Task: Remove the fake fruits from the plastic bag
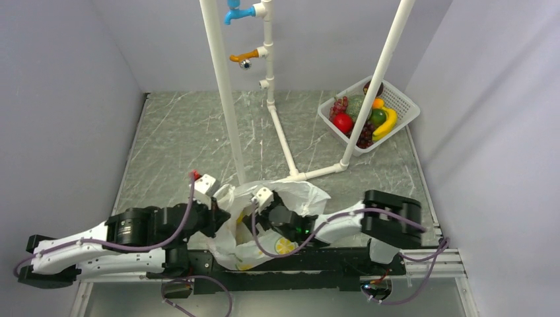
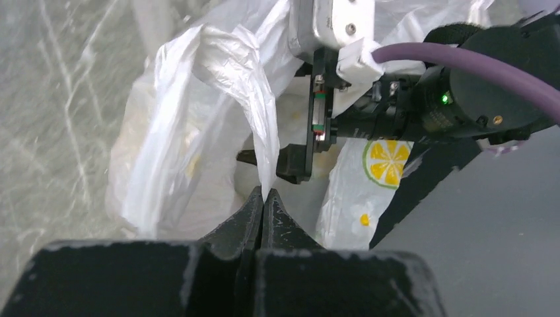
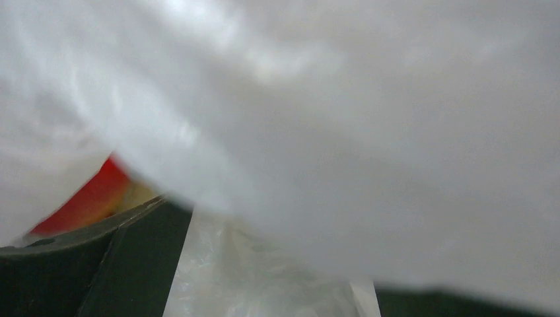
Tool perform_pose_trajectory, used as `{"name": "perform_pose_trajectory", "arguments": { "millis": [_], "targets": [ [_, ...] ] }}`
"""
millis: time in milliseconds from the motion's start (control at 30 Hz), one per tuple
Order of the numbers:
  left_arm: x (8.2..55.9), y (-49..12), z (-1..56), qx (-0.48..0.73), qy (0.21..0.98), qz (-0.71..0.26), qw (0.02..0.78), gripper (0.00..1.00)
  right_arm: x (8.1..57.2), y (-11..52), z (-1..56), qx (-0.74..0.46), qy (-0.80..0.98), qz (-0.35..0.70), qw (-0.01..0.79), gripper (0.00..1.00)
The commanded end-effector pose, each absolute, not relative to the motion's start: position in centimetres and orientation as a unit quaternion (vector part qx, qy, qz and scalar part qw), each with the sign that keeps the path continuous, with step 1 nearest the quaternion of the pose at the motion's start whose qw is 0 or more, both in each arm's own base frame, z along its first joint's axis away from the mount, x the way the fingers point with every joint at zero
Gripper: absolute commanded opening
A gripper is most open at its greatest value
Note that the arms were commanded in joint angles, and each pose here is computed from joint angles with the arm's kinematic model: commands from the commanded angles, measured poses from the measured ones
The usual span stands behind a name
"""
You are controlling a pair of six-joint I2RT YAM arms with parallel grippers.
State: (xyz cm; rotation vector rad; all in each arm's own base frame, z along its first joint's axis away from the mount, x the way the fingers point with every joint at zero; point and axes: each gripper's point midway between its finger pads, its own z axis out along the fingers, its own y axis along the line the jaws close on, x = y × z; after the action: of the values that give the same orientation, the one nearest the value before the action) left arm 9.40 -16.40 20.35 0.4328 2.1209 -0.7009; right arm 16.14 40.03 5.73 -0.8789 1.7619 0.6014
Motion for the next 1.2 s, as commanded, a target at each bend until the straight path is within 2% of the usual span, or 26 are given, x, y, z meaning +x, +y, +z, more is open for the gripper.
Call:
{"name": "perform_pose_trajectory", "arguments": {
  "millis": [0, 167, 267, 433, 667, 933, 1167],
  "targets": [
    [9.9, -22.5, 27.7, 0.221, 0.791, -0.338, 0.459, 0.0, 17.5, 36.6, 9.8, -0.285, 0.74, 0.246, 0.557, 0.97],
    [10.4, -25.9, 32.1, 0.269, 0.779, -0.323, 0.466, 0.0, 16.2, 34.9, 11.7, -0.3, 0.728, 0.271, 0.553, 0.98],
    [10.4, -25.7, 30.6, 0.267, 0.797, -0.304, 0.448, 0.0, 15.2, 35.2, 12.9, -0.316, 0.718, 0.294, 0.545, 0.99],
    [8.9, -21.7, 24.1, 0.195, 0.848, -0.301, 0.389, 0.0, 13.9, 36.5, 13.5, -0.338, 0.708, 0.322, 0.529, 0.99],
    [6.5, -16.2, 18.0, 0.095, 0.868, -0.357, 0.331, 0.0, 13.3, 38.8, 13.0, -0.363, 0.7, 0.336, 0.516, 0.99],
    [6.1, -13.7, 16.9, 0.099, 0.885, -0.321, 0.321, 0.0, 14.3, 40.3, 11.7, -0.364, 0.712, 0.311, 0.513, 0.99],
    [5.9, -16.0, 16.2, 0.144, 0.89, -0.304, 0.307, 0.0, 15.5, 36.6, 7.9, -0.354, 0.76, 0.22, 0.498, 0.99]
  ]
}}
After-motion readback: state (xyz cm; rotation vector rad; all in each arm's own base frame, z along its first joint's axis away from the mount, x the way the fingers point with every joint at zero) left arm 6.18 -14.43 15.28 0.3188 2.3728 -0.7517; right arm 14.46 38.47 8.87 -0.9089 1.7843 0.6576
